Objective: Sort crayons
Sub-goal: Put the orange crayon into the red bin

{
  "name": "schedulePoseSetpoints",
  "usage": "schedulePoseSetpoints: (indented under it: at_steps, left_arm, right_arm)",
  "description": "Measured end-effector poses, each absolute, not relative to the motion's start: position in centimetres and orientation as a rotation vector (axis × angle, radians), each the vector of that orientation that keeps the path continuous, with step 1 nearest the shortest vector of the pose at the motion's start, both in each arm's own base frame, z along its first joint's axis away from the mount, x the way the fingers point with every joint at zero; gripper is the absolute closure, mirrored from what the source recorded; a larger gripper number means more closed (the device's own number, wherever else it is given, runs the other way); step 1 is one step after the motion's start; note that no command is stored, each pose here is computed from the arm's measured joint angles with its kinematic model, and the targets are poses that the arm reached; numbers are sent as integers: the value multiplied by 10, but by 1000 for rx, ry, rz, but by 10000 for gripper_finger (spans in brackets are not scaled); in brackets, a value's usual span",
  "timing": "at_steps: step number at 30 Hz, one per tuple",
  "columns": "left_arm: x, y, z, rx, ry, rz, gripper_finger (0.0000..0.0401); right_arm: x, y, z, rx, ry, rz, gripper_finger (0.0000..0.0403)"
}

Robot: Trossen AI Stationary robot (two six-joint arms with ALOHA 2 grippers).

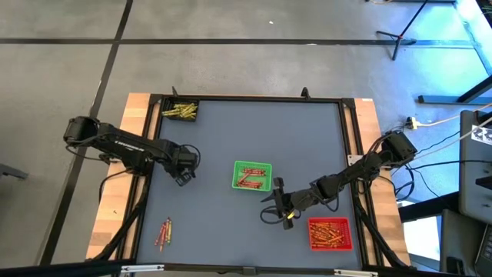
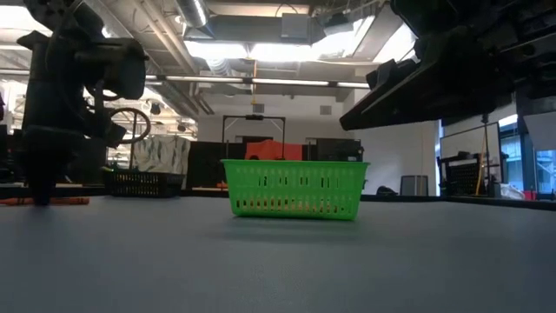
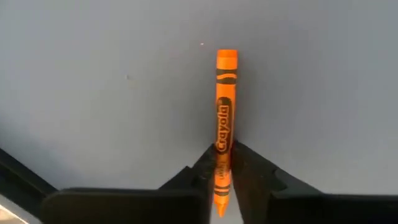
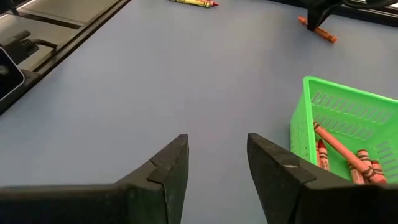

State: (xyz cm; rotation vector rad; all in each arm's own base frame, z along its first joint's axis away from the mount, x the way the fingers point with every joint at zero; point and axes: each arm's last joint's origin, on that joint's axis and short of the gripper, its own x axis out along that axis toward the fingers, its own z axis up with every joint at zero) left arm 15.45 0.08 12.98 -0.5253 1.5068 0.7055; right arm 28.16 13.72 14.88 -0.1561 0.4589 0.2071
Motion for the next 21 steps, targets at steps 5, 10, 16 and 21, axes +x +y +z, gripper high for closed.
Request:
schedulePoseSetpoints:
  at_steps: [5, 10, 16, 21]
  left_arm:
    - [160, -3, 136, -452, 1483, 688, 395]
    - [185, -18, 158, -354, 1294, 652, 386]
    - [209, -55, 179, -267, 1022, 492, 384]
    - [223, -88, 190, -180, 744, 372, 384]
  right_arm:
    - [282, 137, 149, -139, 454, 205, 243]
    - [283, 138, 151, -109, 438, 214, 243]
    - [287, 140, 158, -75, 413, 196, 215]
    - [292, 141, 165, -72, 386, 166, 167]
